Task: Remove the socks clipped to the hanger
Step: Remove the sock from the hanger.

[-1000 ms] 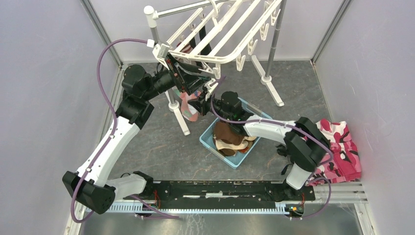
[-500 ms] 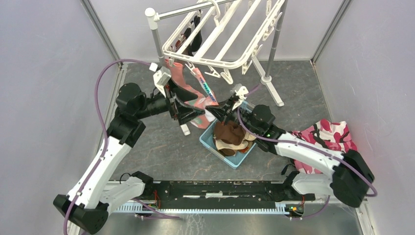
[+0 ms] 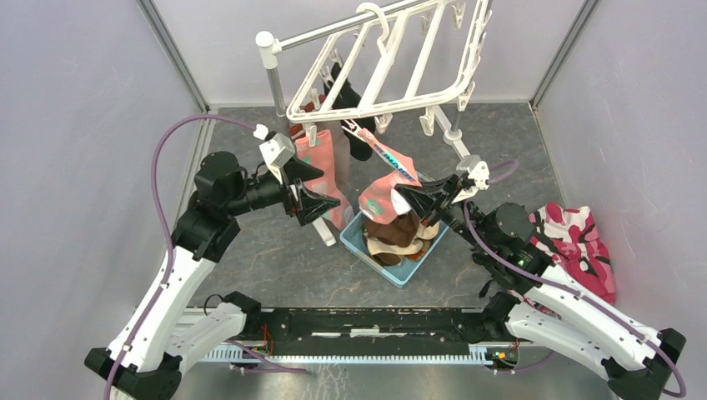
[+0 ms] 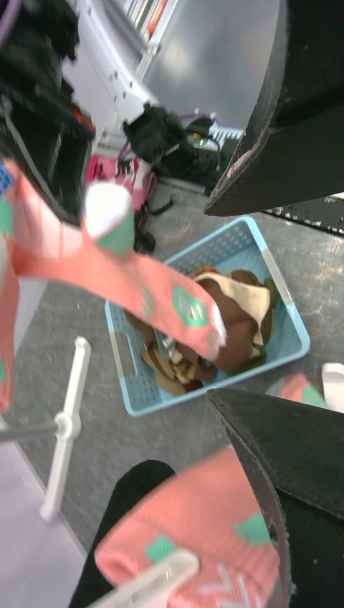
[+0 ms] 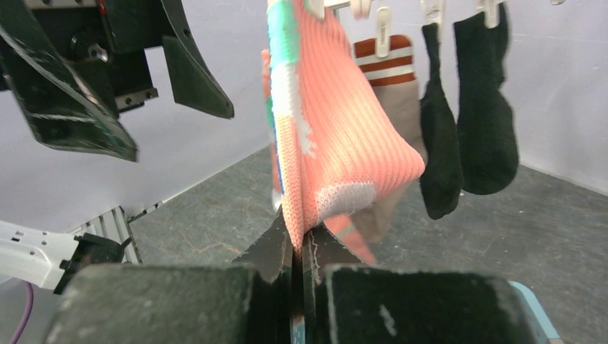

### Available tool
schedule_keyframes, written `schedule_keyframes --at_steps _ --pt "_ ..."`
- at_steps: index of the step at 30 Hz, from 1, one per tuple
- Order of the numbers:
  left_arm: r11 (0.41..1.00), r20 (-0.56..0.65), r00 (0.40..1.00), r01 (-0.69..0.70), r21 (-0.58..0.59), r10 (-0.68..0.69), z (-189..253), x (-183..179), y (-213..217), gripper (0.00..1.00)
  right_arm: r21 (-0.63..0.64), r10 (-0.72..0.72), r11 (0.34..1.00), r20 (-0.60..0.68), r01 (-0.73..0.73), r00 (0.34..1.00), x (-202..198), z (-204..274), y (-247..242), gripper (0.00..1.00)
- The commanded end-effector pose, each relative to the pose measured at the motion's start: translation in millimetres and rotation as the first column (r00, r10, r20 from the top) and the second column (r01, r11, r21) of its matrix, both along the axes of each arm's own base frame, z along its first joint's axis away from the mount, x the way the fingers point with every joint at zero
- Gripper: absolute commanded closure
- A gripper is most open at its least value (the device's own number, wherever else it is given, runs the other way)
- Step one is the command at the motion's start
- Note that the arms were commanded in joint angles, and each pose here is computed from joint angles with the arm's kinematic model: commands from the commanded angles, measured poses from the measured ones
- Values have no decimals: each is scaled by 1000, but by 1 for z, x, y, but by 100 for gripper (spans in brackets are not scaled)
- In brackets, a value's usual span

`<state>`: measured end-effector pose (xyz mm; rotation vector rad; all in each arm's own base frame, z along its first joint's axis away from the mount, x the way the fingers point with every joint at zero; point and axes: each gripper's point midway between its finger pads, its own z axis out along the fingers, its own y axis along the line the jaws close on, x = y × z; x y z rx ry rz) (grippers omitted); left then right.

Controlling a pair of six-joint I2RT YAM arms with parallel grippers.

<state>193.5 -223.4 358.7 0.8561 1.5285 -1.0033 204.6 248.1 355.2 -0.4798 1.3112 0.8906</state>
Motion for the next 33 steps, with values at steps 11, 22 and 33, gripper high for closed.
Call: schedule_keyframes --at_steps 11,22,33 --pt "952 137 942 -305 -27 306 42 48 30 11 41 -4 999 4 4 1000 2 76 0 100" --pt "992 121 991 -42 -119 56 89 -3 7 0 6 -173 985 -19 173 985 27 106 -40 100" --pt "992 -4 999 -53 -116 53 49 3 2 0 -6 53 998 -182 -55 982 32 47 -7 100"
